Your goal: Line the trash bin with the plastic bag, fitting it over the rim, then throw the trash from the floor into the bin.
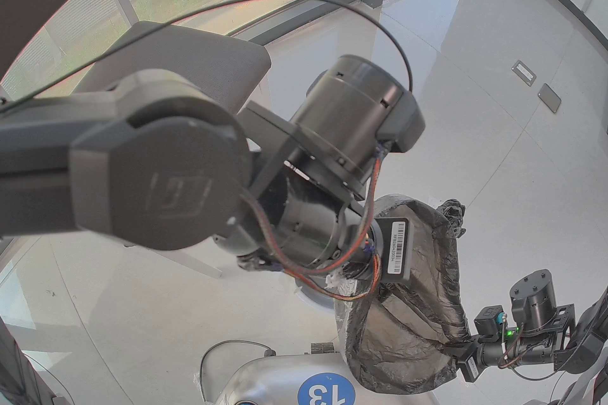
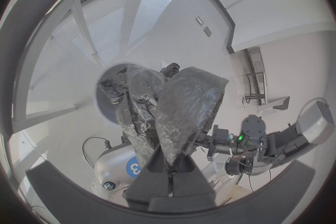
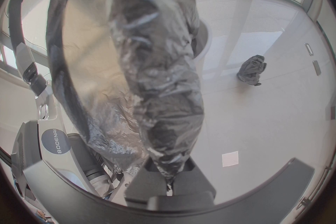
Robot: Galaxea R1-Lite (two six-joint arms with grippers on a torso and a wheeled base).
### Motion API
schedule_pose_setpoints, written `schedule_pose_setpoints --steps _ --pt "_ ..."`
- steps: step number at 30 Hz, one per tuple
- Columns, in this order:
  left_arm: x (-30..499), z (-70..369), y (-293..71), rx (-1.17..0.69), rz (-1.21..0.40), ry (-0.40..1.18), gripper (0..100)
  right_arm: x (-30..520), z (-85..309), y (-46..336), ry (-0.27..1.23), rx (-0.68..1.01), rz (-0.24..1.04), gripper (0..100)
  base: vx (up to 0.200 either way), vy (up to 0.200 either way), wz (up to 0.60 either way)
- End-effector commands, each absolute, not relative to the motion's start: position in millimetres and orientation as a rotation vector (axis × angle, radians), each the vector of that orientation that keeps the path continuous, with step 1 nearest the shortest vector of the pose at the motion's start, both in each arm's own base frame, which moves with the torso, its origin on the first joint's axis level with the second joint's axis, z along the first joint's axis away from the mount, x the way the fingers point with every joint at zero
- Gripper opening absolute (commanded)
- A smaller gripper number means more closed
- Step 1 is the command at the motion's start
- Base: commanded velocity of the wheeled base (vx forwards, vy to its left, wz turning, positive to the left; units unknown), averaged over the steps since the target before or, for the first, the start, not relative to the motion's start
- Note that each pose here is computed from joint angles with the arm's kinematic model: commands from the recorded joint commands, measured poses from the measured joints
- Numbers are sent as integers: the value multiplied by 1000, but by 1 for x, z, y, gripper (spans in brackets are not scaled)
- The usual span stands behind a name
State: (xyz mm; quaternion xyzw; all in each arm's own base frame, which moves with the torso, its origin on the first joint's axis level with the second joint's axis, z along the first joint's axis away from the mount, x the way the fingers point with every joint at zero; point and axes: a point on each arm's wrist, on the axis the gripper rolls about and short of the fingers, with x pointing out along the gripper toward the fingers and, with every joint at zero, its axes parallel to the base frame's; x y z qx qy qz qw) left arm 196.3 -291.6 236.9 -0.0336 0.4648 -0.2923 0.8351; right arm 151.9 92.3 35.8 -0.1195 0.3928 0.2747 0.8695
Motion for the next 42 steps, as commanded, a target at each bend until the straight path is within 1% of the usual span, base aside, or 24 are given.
schedule_pose_setpoints --steps 1,4,9,11,12,16,19,22,25,27,32,36,38,42 --pt "230 209 -302 -108 -557 1038 0 146 38 79 784 -211 544 0 0 0 0" --pt "245 207 -295 -147 -524 1050 0 148 46 80 712 -194 548 0 0 0 0" --pt "268 200 -280 -190 -447 1060 0 153 49 83 685 -191 548 0 0 0 0" --pt "268 200 -280 -190 -447 1060 0 153 49 83 685 -191 548 0 0 0 0" --pt "277 200 -268 -209 -409 1053 0 166 54 89 642 -179 548 0 0 0 0" --pt "287 210 -249 -241 -365 1020 0 197 58 105 592 -173 551 0 0 0 0" --pt "290 211 -241 -246 -347 1015 0 225 56 117 561 -173 544 0 0 0 0" --pt "289 206 -238 -223 -320 1020 0 254 53 121 531 -183 519 0 0 0 0" --pt "286 199 -235 -180 -302 1023 0 268 52 121 510 -198 505 0 0 0 0" --pt "283 183 -236 -98 -303 1002 0 279 50 117 501 -206 484 0 0 0 0" --pt "292 157 -252 77 -328 898 0 285 49 108 503 -203 453 0 0 0 0" --pt "303 141 -264 216 -337 812 0 288 53 108 482 -194 465 0 0 0 0" --pt "310 137 -271 297 -334 725 0 290 58 110 460 -191 469 0 0 0 0" --pt "316 129 -274 382 -326 666 0 296 77 120 380 -185 491 0 0 0 0"
